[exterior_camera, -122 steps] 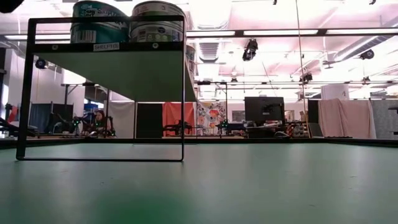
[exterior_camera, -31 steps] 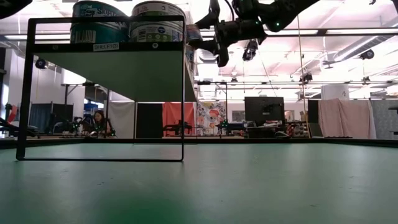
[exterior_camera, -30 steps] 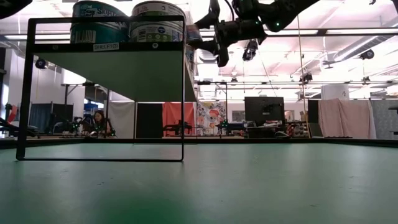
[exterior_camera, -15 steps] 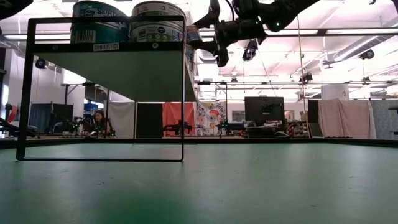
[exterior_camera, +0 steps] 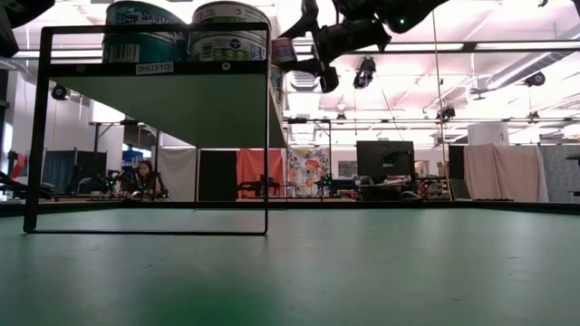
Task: Stack canned seafood by type on shelf
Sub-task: Stack the blue and pink tuna can on top of the blue and pink tuna cans on the shelf
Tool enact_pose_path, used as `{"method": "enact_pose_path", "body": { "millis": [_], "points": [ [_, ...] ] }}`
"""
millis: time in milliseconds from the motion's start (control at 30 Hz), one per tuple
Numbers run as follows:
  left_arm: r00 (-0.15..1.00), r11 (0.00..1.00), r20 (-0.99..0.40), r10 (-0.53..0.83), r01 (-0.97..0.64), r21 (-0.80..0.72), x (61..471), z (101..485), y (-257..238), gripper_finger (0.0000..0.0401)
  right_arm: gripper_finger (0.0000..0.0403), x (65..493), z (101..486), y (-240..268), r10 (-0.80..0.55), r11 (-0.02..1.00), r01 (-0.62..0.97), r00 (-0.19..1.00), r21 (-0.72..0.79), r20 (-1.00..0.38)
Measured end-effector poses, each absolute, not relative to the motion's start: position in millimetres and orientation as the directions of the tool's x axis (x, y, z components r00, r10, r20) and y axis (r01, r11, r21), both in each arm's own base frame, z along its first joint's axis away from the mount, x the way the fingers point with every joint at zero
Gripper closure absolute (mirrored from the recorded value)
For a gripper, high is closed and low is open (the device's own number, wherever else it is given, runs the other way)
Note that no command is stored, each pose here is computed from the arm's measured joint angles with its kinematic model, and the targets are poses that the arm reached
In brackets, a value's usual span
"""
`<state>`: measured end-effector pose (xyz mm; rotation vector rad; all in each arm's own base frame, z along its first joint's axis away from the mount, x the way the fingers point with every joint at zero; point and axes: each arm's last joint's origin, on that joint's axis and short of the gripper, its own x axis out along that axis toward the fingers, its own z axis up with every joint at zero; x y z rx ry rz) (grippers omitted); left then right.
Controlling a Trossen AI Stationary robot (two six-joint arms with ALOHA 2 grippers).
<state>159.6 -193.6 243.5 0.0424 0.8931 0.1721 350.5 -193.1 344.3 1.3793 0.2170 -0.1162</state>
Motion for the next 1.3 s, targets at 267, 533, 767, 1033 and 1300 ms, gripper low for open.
{"method": "enact_pose_path", "body": {
  "millis": [267, 533, 767, 1033, 1300],
  "points": [
    [0.615, 0.984, -0.769, 0.175, -0.137, 0.114, 160, 242, -193, 0.0401, 0.0159, 351, 350, -193, 0.045, 0.201, 0.2, 0.976, 0.959, -0.213],
    [0.615, 0.984, -0.768, 0.177, -0.138, 0.116, 160, 242, -192, 0.0401, 0.0155, 352, 349, -190, 0.035, 0.22, 0.209, 0.975, 0.953, -0.221],
    [0.615, 0.983, -0.768, 0.177, -0.139, 0.116, 160, 242, -192, 0.0401, 0.0166, 355, 349, -185, 0.023, 0.234, 0.214, 0.974, 0.948, -0.225],
    [0.615, 0.983, -0.768, 0.178, -0.14, 0.116, 161, 242, -192, 0.0401, 0.0161, 357, 349, -183, 0.017, 0.243, 0.215, 0.974, 0.946, -0.226],
    [0.614, 0.982, -0.768, 0.183, -0.147, 0.117, 162, 242, -191, 0.0401, 0.0158, 357, 349, -183, -0.009, 0.257, 0.224, 0.973, 0.94, -0.23]
  ]
}}
